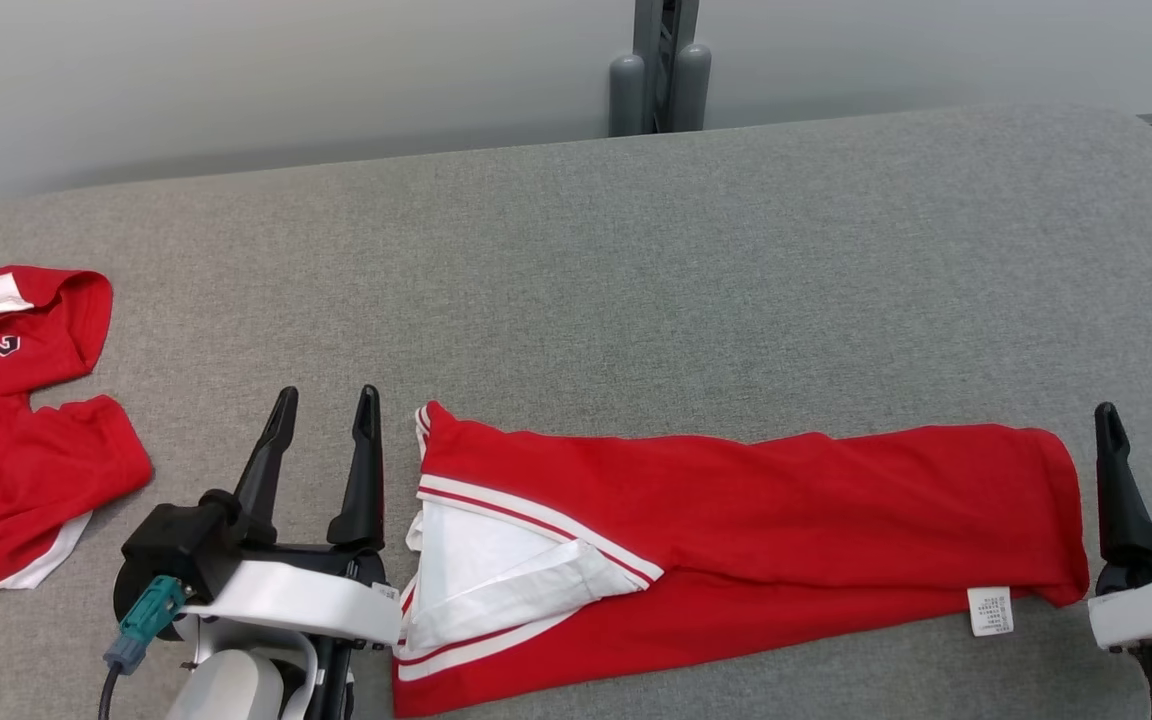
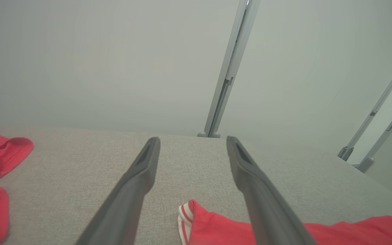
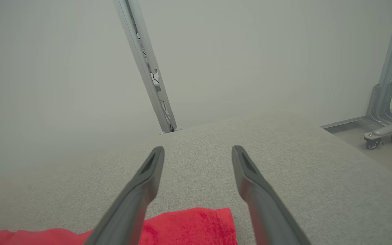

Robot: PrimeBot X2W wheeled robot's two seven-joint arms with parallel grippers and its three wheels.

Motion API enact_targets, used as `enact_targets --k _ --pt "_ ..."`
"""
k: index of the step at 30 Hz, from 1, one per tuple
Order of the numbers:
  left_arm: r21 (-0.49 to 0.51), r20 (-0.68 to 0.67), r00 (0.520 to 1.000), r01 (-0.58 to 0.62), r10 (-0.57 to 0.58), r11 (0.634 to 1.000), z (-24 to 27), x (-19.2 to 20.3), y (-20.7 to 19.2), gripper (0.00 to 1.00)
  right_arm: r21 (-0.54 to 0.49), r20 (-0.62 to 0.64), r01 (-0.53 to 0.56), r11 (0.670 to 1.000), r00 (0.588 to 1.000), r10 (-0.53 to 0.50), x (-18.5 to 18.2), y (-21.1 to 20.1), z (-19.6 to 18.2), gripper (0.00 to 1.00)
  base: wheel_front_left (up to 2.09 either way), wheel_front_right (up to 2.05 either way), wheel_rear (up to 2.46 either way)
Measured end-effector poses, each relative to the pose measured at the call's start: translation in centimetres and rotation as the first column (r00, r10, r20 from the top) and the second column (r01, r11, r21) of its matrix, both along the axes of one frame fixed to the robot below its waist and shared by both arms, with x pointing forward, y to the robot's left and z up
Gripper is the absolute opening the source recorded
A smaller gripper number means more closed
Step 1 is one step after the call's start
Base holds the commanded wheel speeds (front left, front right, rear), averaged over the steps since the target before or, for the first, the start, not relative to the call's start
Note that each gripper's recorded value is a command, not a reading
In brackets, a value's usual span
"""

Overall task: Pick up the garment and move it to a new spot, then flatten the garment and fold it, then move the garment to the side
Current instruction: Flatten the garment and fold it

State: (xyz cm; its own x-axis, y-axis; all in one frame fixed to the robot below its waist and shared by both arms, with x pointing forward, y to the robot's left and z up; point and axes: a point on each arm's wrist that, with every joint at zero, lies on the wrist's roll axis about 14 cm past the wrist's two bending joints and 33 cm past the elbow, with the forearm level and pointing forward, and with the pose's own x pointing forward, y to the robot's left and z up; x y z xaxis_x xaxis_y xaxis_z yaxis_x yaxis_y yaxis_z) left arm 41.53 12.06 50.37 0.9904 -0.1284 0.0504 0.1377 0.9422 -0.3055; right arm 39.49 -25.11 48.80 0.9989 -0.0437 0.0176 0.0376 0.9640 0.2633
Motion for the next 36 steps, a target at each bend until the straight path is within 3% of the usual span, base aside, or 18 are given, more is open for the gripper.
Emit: enact_targets --k 5,11,22,30,31,32,33,36 --pt "0.021 -0.018 1.0 0.006 -0.006 1.0 -1.1 0.0 0.1 1.0 0.086 -0.145 0.051 0.995 0.989 -0.038 -0.9 -0.6 -4.8 1.0 0.0 0.0 0.0" --pt "0.035 -0.039 0.999 0.014 -0.013 0.999 -2.1 0.2 0.1 1.0 0.115 -0.278 0.072 0.991 0.96 -0.037 -1.3 -0.5 -8.9 1.0 0.0 0.0 0.0" --pt "0.062 -0.049 0.999 0.004 -0.001 0.998 -2.8 0.4 1.0 1.0 0.148 -0.399 0.091 0.985 0.916 -0.025 -2.1 0.1 -12.5 1.0 0.0 0.0 0.0" --pt "0.063 -0.054 0.999 0.0 0.004 0.998 -3.1 0.5 1.0 1.0 0.167 -0.407 0.073 0.983 0.913 0.001 -1.6 1.2 -12.9 1.0 0.0 0.0 0.0" --pt "0.064 -0.054 0.999 0.002 0.002 0.998 -3.1 0.6 1.0 1.0 0.171 -0.408 0.069 0.983 0.913 0.007 -1.5 1.5 -12.9 0.49 0.0 0.0 0.0" --pt "0.064 -0.054 0.999 0.001 0.003 0.998 -3.1 0.6 1.0 1.0 0.176 -0.407 0.066 0.982 0.913 0.011 -1.5 1.7 -12.9 0.2 0.0 0.0 0.0" --pt "0.063 -0.055 0.998 0.001 0.003 0.998 -3.1 0.6 1.0 1.0 0.177 -0.405 0.06 0.982 0.914 0.017 -1.4 1.8 -12.9 0.0 0.0 0.0 0.0" --pt "0.063 -0.057 0.998 0.0 0.003 0.998 -3.2 0.6 1.0 1.0 0.202 -0.397 0.08 0.976 0.918 0.007 -1.2 1.7 -12.7 0.0 0.0 0.0 0.0"
